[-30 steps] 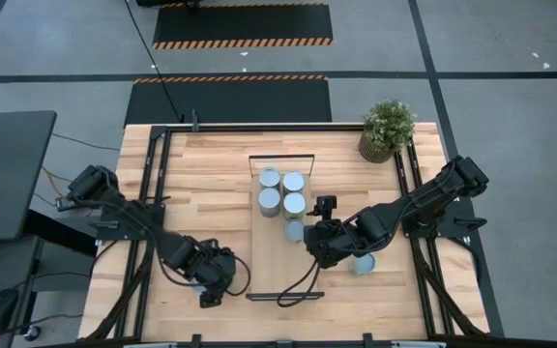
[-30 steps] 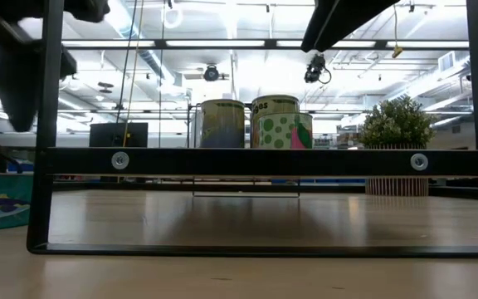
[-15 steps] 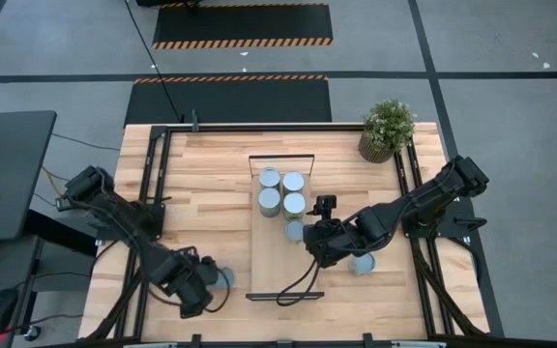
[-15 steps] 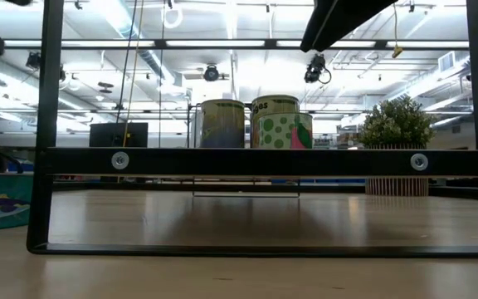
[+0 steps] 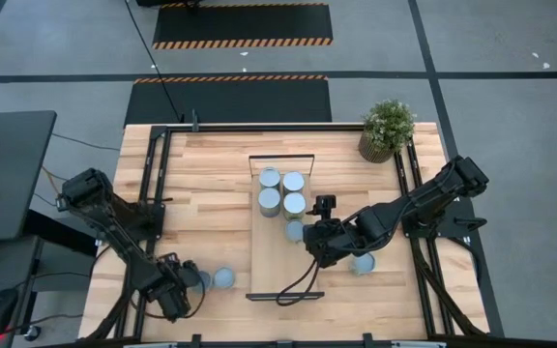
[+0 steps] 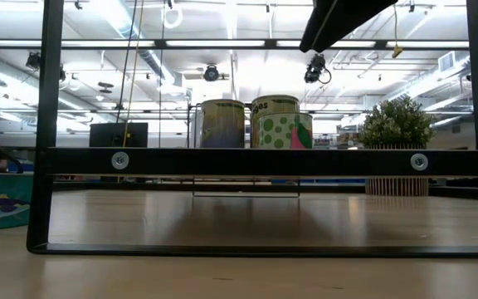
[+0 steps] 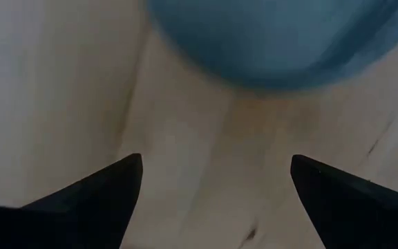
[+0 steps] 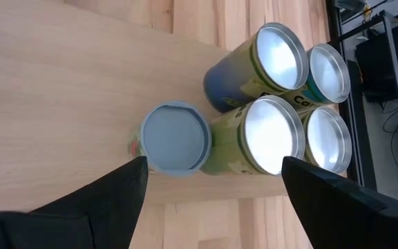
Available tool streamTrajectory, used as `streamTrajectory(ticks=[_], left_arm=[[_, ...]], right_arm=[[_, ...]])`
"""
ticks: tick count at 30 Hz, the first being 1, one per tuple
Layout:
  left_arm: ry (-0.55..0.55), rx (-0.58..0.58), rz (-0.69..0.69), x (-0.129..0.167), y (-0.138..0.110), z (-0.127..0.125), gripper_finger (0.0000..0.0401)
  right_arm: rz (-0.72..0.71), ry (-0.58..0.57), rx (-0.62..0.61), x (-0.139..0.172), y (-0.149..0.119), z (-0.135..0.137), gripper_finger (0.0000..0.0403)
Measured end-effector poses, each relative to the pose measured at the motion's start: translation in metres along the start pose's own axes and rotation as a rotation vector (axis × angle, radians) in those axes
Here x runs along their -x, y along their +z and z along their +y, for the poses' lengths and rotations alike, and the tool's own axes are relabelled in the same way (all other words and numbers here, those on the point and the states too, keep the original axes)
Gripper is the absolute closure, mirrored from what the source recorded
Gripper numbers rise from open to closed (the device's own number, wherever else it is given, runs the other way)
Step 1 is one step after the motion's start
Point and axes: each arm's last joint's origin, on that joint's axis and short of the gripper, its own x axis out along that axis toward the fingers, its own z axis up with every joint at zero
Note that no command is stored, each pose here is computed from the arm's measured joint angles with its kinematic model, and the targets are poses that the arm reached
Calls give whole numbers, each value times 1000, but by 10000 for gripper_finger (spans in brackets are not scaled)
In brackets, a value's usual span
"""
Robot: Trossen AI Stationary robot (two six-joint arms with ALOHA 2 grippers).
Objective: Pick and place cans onto a shelf
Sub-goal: Put the canned tomato on the shelf
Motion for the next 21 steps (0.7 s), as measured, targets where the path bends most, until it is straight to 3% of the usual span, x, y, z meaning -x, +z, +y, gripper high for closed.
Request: streamTrajectory(ticks=[5,14,21], left_arm=[[-13,-11,-36,-2,11,2,26],[-31,-76,-222,-1,22,-3,26],[-62,-44,-288,1,35,-4,26]], right_arm=[[-1,-3,-6,-1,1,-2,62],[-6,-2,-14,-1,1,-2,62],[-13,-1,-19,-1,2,-2,62]])
